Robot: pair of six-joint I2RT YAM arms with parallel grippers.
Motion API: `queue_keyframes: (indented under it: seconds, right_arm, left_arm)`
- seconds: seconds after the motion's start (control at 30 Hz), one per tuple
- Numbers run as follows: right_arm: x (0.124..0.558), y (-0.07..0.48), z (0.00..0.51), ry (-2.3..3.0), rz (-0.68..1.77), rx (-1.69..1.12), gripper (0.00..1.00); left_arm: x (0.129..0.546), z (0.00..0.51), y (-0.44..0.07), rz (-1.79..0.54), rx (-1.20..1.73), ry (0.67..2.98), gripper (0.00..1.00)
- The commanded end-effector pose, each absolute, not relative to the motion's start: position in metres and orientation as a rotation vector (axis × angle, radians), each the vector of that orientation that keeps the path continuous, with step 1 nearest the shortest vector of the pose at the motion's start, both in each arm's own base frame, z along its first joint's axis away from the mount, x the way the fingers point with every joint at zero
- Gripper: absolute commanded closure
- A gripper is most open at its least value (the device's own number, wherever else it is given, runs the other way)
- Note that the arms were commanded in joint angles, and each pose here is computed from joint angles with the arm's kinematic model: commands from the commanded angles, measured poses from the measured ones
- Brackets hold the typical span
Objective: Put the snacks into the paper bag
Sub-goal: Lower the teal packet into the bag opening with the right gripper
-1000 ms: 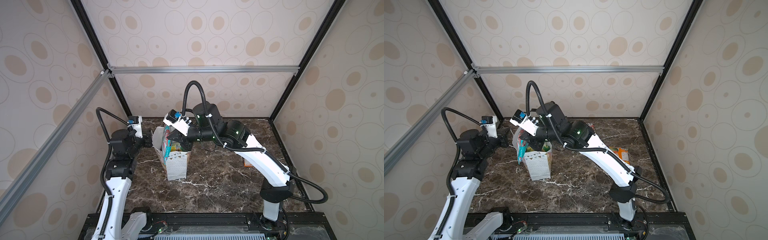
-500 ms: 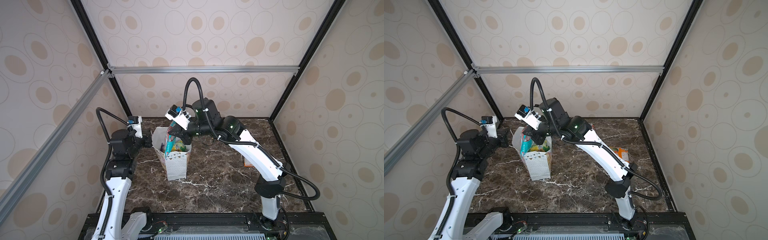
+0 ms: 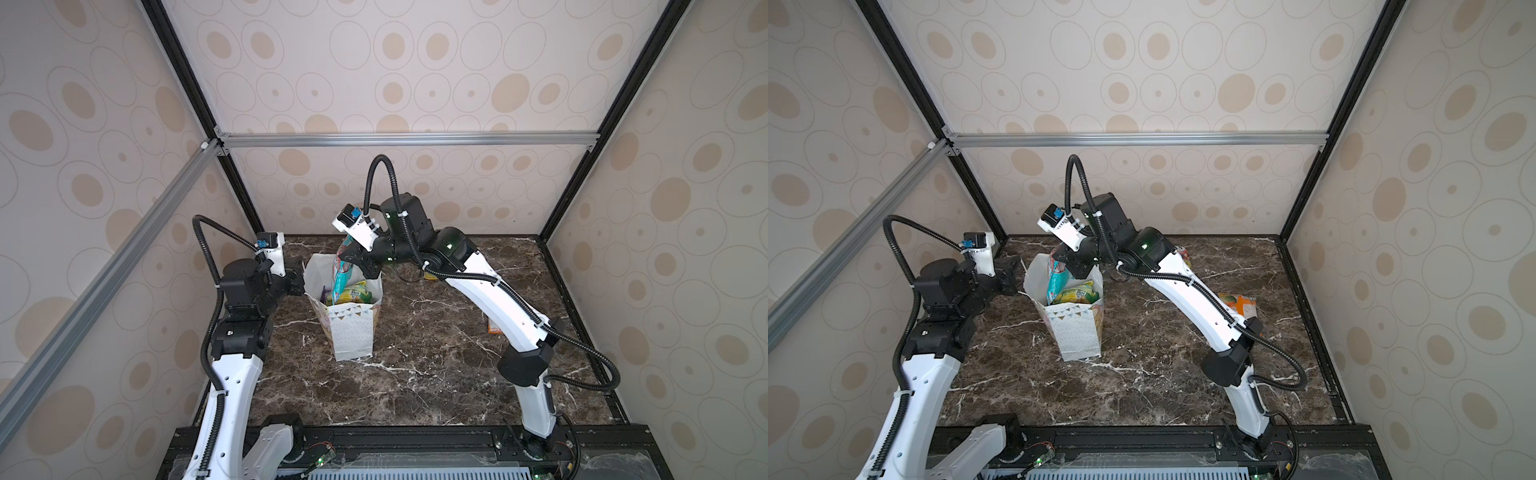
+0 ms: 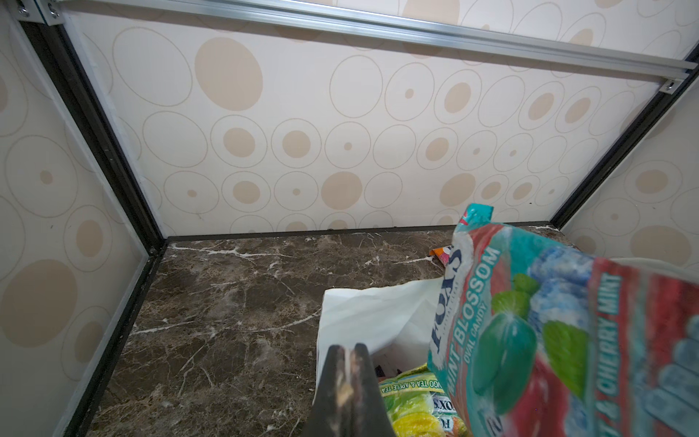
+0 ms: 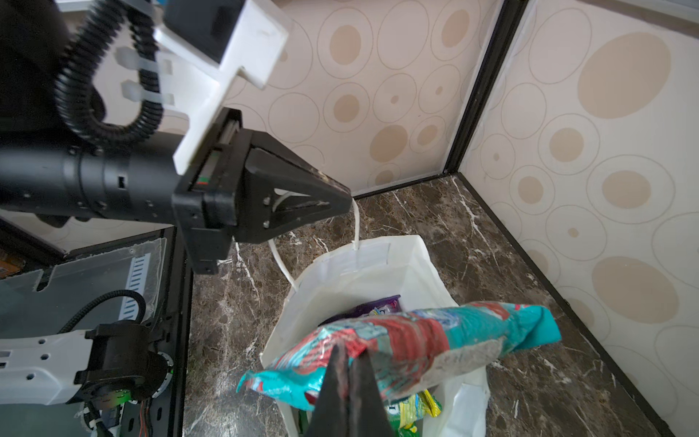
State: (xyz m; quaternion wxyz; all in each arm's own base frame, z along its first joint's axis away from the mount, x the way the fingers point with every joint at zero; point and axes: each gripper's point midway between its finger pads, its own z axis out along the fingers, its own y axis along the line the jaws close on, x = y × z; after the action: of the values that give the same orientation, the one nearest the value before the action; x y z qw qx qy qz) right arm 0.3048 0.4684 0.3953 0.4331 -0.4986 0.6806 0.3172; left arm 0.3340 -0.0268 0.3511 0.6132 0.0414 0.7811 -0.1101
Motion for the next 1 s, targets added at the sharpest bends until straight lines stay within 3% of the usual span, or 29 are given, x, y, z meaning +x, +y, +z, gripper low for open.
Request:
queue_keyframes:
  seconds: [0.0,0.83,0.97]
  right_arm:
    - [0.312,0.477,0.408,1.618,0.797,-1.229,1.0]
    - [0.322,0.477,0.35,1.742,0.714,-1.287,1.0]
    - [0.321,0.475,0.351,1.744,0.699,-1.274,0.9]
  left_arm:
    - [0.33,0.379,-0.025,-0.216,0.13,1.723,1.0]
    - [0.338,0.368,-0.026,-0.243,0.118,1.764,1.0]
    - [0.339,0.367,-0.025,-0.234,0.114,1.767,1.0]
